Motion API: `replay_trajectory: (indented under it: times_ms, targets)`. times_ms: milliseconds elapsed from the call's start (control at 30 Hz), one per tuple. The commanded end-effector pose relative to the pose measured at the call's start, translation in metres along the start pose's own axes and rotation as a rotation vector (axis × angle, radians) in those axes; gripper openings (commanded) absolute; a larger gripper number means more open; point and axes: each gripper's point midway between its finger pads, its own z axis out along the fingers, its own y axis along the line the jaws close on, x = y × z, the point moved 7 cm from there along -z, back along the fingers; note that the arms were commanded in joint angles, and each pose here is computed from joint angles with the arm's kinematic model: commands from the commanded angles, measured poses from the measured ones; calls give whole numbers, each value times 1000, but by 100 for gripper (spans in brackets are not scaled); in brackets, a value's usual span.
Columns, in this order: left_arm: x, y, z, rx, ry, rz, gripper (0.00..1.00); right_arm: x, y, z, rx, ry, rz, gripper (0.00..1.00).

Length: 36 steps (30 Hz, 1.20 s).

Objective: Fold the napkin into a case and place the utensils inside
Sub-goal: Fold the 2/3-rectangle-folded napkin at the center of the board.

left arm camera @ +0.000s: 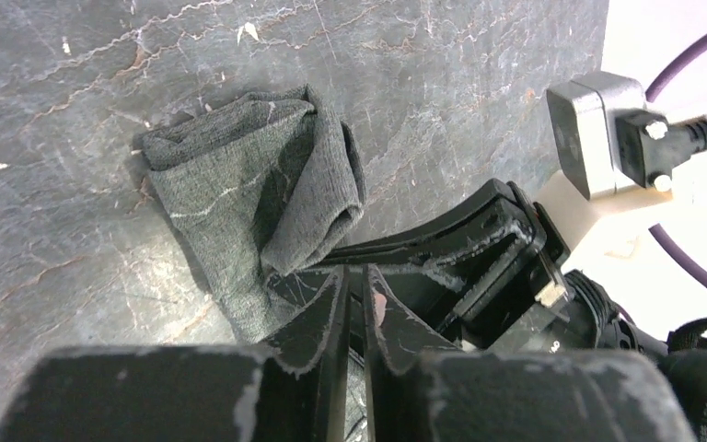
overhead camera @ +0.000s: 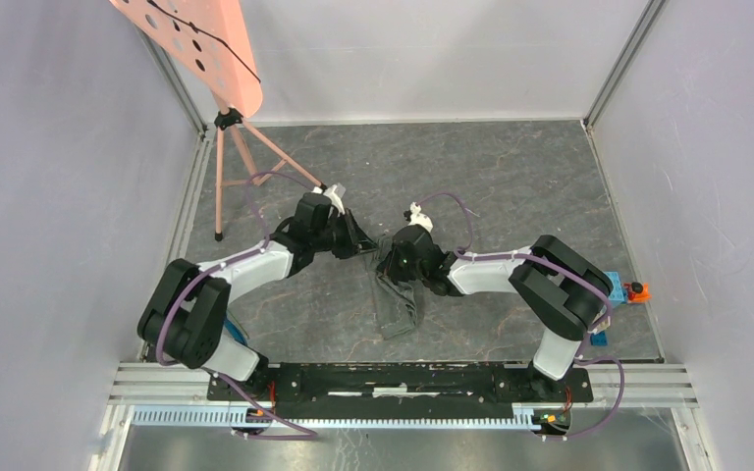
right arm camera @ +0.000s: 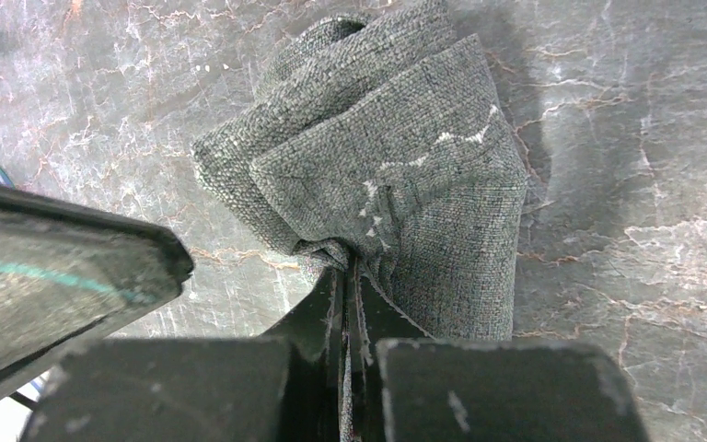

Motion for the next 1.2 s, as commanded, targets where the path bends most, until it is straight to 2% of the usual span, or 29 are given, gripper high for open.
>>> replay_trajectory:
  times_ms: [0, 300, 400, 500, 767, 800, 900, 1000, 1067, 1167]
  targets:
    - [-13, -20, 9, 103, 21, 63, 14, -1, 0, 0, -26, -26, -27, 0]
    - [-15, -25, 21, 168, 52, 108, 14, 0, 4, 3, -56, -5, -49, 1]
    - [-9, -10, 35, 74, 128, 55, 14, -1, 5, 2, -59, -7, -61, 0]
    - [-7, 0, 44, 17, 155, 25, 14, 0, 0, 1, -32, -6, -71, 0]
    - [-6, 30, 54, -187, 190, 65, 11, -5, 6, -4, -70, -2, -158, 3]
    - [-5, 33, 54, -204, 186, 67, 11, -6, 7, -5, -75, -3, -176, 7]
    - [-5, 40, 51, -252, 175, 89, 10, -10, 16, -13, -134, 13, -271, 29]
    - [-4, 45, 51, -272, 185, 98, 10, -15, 34, -20, -245, 75, -491, 49]
    - [-2, 46, 53, -267, 201, 99, 9, -19, 41, -27, -290, 117, -625, 56]
    - [-2, 45, 52, -264, 199, 99, 9, -29, 35, -45, -244, 106, -755, 72]
